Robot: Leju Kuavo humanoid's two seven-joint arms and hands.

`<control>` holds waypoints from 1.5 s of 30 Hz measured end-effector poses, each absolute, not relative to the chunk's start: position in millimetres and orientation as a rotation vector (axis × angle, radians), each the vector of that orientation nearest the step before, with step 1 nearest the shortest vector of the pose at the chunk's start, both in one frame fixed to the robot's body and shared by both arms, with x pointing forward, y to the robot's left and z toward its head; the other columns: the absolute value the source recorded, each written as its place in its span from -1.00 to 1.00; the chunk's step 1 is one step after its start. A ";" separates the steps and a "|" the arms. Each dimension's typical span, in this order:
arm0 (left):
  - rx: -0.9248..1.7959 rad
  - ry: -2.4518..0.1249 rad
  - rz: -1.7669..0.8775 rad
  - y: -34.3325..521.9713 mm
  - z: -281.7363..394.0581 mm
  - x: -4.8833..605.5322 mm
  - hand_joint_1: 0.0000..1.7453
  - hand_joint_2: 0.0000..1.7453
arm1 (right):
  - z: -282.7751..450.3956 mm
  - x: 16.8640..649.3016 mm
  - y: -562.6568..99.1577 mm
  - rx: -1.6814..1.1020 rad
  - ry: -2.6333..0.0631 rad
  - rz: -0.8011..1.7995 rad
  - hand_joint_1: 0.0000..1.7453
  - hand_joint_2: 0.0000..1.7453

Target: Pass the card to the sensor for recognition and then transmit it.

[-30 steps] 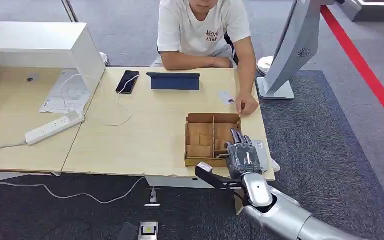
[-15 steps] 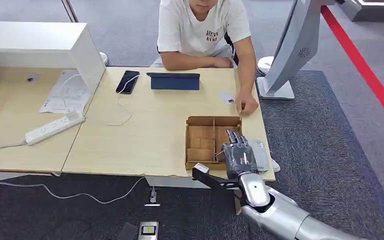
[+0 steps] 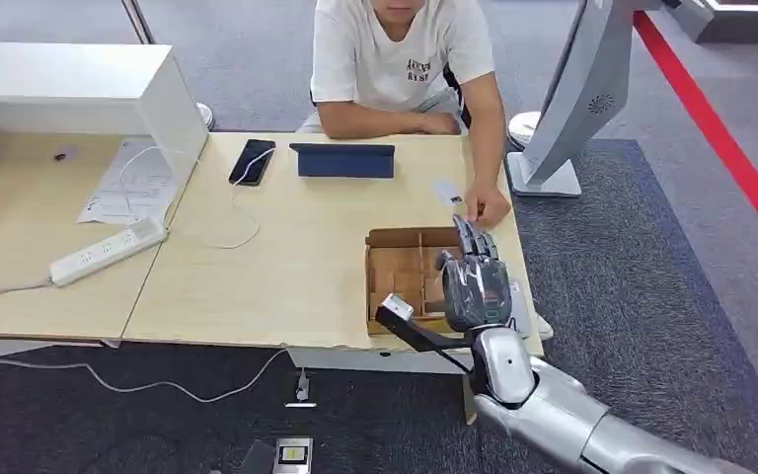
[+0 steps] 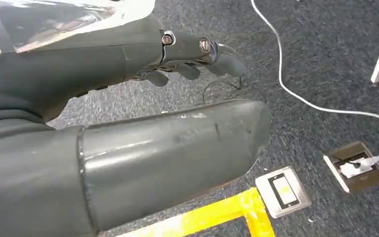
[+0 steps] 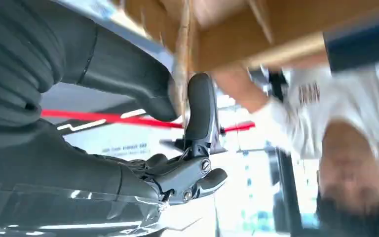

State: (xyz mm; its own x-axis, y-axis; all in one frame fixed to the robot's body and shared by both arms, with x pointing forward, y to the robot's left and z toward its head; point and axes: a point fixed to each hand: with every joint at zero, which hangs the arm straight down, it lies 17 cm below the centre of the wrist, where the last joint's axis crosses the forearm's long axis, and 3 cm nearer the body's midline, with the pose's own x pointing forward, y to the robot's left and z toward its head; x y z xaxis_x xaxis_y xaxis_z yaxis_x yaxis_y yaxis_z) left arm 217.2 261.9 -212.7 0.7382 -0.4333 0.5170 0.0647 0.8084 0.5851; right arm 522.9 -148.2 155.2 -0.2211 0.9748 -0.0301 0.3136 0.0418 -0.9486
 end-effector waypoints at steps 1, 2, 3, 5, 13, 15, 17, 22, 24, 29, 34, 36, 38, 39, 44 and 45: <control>0.574 -0.695 -0.294 261.5 -212.4 217.9 -1.00 -1.00 | 169.3 524.4 -147.5 -1.348 -1.655 1.173 1.00 1.00; 0.574 -0.697 -0.296 260.8 -212.0 218.7 -1.00 -1.00 | 181.5 527.1 -148.1 -1.371 -1.675 1.152 1.00 1.00; 0.575 -0.698 -0.298 260.7 -211.7 219.3 -1.00 -1.00 | 192.3 528.5 -147.6 -1.394 -1.696 1.144 1.00 1.00; 0.575 -0.702 -0.300 259.6 -210.9 220.8 -1.00 -1.00 | 211.4 529.0 -145.7 -1.424 -1.736 1.126 1.00 1.00; 0.574 -0.721 -0.298 256.4 -206.9 229.8 -1.00 -1.00 | 257.9 528.2 -141.8 -1.476 -1.779 1.119 1.00 1.00; 0.573 -0.721 -0.285 256.6 -206.6 230.8 -1.00 -1.00 | 261.2 530.4 -141.1 -1.465 -1.757 1.133 1.00 1.00; 0.571 -0.721 -0.272 256.5 -205.9 232.6 -1.00 -1.00 | 263.4 534.3 -141.6 -1.452 -1.729 1.147 1.00 1.00; 0.566 -0.692 -0.234 258.2 -207.6 233.2 -1.00 -1.00 | 263.8 552.8 -147.1 -1.358 -1.619 1.165 1.00 1.00; 0.561 -0.670 -0.224 258.3 -209.8 231.2 -1.00 -1.00 | 269.2 561.5 -147.5 -1.358 -1.581 1.187 1.00 1.00; 0.554 -0.635 -0.202 259.3 -213.0 227.8 -1.00 -1.00 | 284.1 577.7 -145.6 -1.367 -1.540 1.198 1.00 1.00; 0.545 -0.619 -0.168 259.7 -214.5 225.7 -1.00 -1.00 | 292.8 590.4 -142.0 -1.371 -1.529 1.173 1.00 1.00; 0.545 -0.618 -0.173 259.4 -214.5 225.8 -1.00 -1.00 | 294.9 594.9 -141.8 -1.380 -1.523 1.167 1.00 1.00; 0.546 -0.619 -0.180 259.5 -214.4 226.3 -1.00 -1.00 | 294.1 598.4 -144.5 -1.388 -1.512 1.160 1.00 1.00; 0.546 -0.621 -0.184 259.4 -214.2 226.8 -1.00 -1.00 | 293.5 600.0 -145.7 -1.393 -1.507 1.157 1.00 1.00; 0.546 -0.628 -0.211 258.2 -213.6 228.5 -1.00 -1.00 | 290.0 607.7 -157.0 -1.422 -1.474 1.139 1.00 1.00; 0.546 -0.630 -0.216 257.8 -213.4 229.0 -1.00 -1.00 | 288.4 609.7 -161.2 -1.432 -1.461 1.135 1.00 1.00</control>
State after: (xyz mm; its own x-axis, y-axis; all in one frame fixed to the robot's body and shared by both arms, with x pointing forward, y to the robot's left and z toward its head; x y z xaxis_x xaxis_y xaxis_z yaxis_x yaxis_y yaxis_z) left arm 229.0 257.8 -213.4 0.7917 -0.3517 0.4995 0.0284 0.8380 0.5450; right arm 609.7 -161.2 288.4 -0.0606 0.9967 -0.0548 0.2994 -0.0342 -0.9535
